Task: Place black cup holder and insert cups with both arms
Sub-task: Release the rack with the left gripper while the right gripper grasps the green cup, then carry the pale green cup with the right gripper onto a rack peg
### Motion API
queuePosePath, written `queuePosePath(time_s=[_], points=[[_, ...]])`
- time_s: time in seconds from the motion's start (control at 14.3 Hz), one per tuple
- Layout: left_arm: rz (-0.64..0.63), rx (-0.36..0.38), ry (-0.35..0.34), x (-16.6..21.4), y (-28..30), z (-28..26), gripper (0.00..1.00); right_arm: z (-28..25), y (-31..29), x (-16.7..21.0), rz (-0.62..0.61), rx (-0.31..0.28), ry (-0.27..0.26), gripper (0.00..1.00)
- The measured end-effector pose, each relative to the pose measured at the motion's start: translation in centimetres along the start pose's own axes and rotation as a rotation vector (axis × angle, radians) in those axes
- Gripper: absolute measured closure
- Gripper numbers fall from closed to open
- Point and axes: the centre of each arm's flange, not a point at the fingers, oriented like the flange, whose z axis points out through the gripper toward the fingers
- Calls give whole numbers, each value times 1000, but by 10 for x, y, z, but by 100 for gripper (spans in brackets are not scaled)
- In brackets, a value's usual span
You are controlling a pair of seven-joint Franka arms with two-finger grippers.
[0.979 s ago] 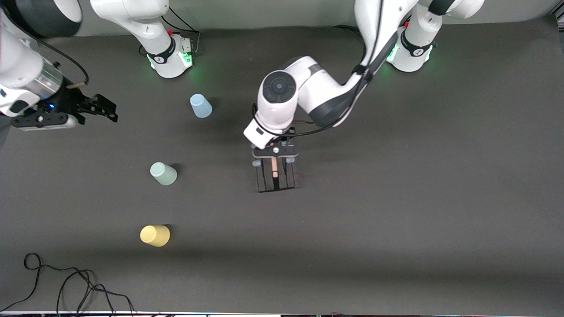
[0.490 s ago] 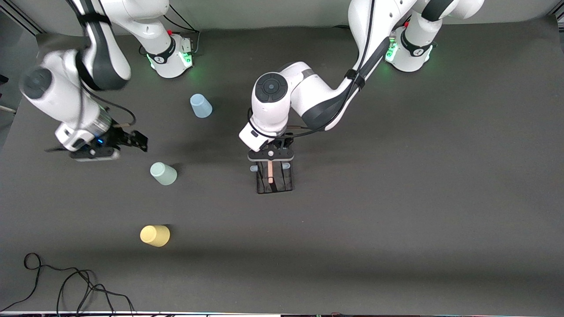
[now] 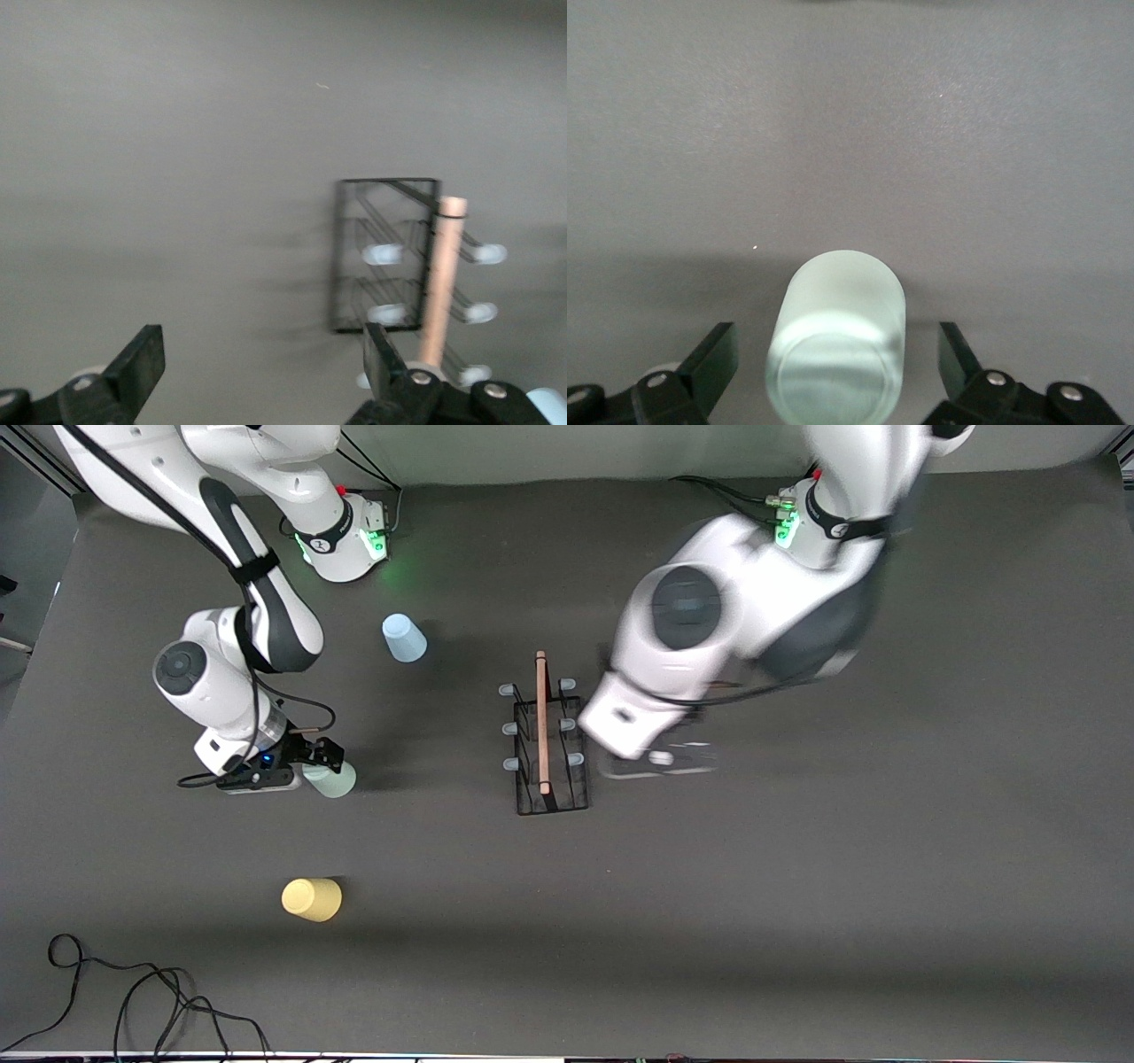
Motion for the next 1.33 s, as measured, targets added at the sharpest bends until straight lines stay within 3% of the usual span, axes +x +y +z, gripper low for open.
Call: queuePosePath(time_s=[0.35, 0.56, 0.7, 0.91, 1.33], points=[[135, 28, -82, 36, -173, -65, 0, 11, 0, -5, -1, -1, -43, 3], [162, 12, -100, 49, -255, -77, 0, 0, -1, -4, -1, -1, -87, 33], [162, 10, -111, 50, -291, -76, 0, -23, -1, 1, -2, -1, -85, 33], [130, 15, -109, 50, -327, -58, 0, -93, -2, 17, -3, 1, -70, 33], [153, 41, -15, 9, -356, -20, 1, -280, -1, 35, 80, -3, -155, 33]])
